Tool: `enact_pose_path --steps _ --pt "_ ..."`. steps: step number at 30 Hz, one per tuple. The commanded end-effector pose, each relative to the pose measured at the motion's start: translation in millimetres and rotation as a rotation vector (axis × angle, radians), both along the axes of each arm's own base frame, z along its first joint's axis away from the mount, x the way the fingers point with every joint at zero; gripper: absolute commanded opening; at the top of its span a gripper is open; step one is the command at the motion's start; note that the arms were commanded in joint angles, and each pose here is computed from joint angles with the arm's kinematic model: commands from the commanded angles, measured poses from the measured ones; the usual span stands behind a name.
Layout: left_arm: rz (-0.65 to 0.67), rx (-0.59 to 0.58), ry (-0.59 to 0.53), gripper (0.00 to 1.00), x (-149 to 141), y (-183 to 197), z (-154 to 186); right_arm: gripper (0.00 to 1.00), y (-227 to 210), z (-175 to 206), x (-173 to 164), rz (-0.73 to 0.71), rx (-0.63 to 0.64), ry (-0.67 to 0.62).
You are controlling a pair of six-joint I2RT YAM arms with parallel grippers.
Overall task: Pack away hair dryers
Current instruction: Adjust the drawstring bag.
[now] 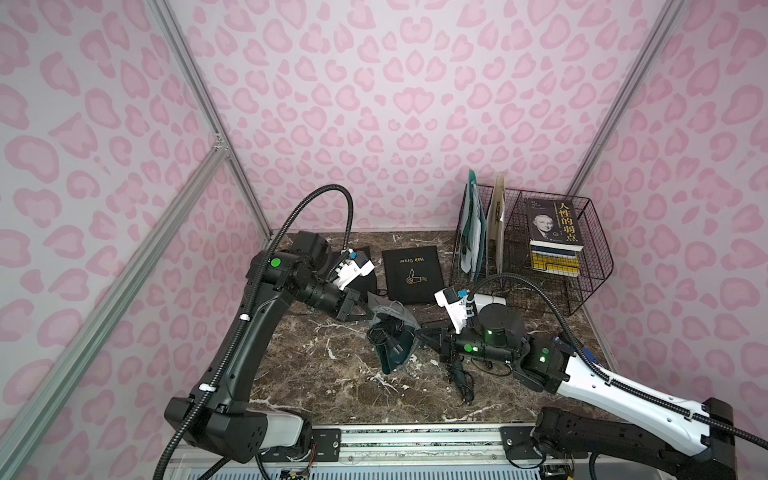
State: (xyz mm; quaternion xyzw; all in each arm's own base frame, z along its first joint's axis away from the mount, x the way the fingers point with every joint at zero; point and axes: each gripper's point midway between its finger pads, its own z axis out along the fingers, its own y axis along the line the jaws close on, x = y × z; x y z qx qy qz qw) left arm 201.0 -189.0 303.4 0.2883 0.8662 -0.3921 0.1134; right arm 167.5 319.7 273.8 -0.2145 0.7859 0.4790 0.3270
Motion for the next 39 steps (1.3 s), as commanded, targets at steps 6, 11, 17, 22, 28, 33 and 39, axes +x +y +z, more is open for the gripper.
enact_pose_path --steps 6,11,17,22,28,33,39 --pt "-0.053 -0.001 -0.047 0.02 -13 4 15 0.0 13 7 -5 0.168 0.008 0.014" --pt "-0.063 0.029 -0.098 0.02 -20 11 23 0.0 -1 -24 23 0.099 -0.038 0.132" --pt "-0.072 0.035 -0.115 0.02 -21 12 28 0.0 2 -26 27 0.133 -0.057 0.159" --pt "-0.092 -0.063 -0.133 0.01 -25 2 49 0.0 3 -36 33 0.145 -0.094 0.183" --pt "-0.077 -0.003 -0.09 0.01 -13 5 25 0.0 8 -12 37 0.153 -0.068 0.148" --pt "-0.08 -0.03 -0.016 0.02 -12 0 17 0.0 8 12 40 0.152 -0.066 0.115" --pt "-0.078 -0.092 -0.054 0.02 -13 -4 41 0.0 7 23 46 0.156 -0.104 0.1"
